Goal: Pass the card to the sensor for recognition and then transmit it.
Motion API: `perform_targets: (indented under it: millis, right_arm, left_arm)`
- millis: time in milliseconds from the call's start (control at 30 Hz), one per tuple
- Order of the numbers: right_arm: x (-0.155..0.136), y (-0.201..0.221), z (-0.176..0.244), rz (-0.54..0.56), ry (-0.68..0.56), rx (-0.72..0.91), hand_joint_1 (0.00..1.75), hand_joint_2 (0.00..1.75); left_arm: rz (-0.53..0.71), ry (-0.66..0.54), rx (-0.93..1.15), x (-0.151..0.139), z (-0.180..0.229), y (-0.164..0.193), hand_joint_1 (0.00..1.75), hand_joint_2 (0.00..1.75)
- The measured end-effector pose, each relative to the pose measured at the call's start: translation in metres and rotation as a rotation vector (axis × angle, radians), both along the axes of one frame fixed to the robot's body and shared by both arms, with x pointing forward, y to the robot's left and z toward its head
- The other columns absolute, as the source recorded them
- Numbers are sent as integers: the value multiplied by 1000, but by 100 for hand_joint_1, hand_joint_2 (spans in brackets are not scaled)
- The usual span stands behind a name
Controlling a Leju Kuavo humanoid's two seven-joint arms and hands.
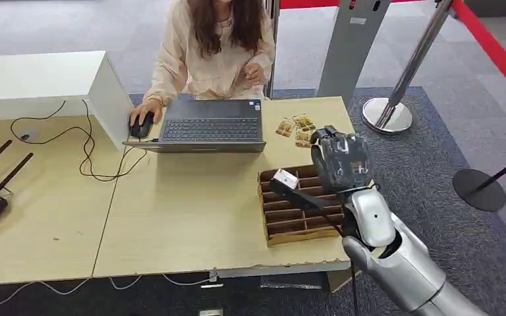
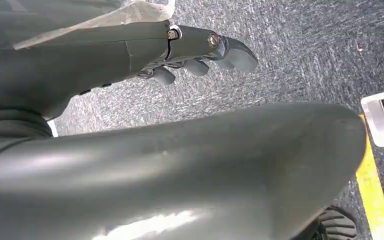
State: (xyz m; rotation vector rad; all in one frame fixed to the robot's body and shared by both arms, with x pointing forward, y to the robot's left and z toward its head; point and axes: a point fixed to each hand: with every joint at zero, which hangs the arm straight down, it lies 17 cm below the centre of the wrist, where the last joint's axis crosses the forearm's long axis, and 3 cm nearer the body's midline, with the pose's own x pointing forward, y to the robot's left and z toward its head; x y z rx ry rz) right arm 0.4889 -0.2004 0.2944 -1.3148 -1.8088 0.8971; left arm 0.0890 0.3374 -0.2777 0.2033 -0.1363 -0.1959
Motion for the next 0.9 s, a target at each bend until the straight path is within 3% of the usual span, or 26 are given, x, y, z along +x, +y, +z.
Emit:
perform_targets:
  millis: [200,533,900]
  right_arm:
    - [-11,7,29,33,-62,31,175,175]
    - [-5,44,85,111,-178,63,175,175]
    - [19,106,98,136,-208,-21,175,175]
  left_arm:
    - [-11,-1,3,1,0,0,0,0]
    - [-26,-17,8,20,3,-4,0,0]
    - [-51,-49,-24,45,7,-32,0,0]
